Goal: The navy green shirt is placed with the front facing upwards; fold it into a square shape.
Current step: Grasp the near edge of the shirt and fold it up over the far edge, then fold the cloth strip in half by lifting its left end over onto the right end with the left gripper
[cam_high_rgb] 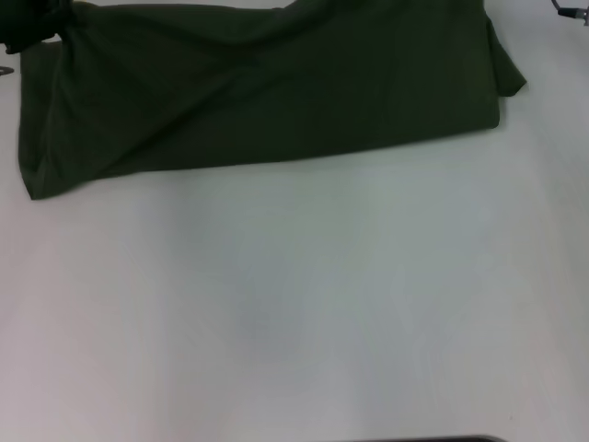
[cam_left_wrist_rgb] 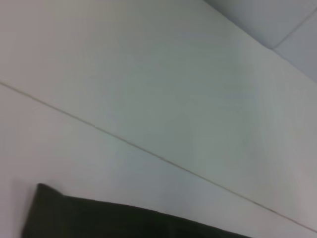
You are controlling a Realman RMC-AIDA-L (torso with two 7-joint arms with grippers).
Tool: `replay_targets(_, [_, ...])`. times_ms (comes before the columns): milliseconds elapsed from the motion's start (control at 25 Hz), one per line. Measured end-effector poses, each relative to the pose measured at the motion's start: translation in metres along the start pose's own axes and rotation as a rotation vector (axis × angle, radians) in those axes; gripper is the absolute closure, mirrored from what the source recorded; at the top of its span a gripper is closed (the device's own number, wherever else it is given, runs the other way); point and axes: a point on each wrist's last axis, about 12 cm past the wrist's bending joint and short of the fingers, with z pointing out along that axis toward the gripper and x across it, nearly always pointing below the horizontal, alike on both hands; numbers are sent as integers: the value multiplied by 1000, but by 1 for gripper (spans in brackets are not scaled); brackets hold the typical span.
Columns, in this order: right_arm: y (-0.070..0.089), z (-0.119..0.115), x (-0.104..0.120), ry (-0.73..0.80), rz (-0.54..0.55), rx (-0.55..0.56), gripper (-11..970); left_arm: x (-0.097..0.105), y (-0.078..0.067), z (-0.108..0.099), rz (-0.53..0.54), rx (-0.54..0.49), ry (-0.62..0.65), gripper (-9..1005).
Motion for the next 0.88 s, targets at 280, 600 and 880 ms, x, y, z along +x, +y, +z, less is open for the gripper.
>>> replay_targets(280, [2,0,-11,-9,-16,-2,767,1,10,-3,-24,-35,-19,917])
replay_targets(600, [-1,-2,-16,5,-15,-9,490,-1,17,-9,-13,-45,-9,613])
replay_targets(880, [-1,-13,-13,119,-22,-101,356,-3,6,-26,66,73,159,357])
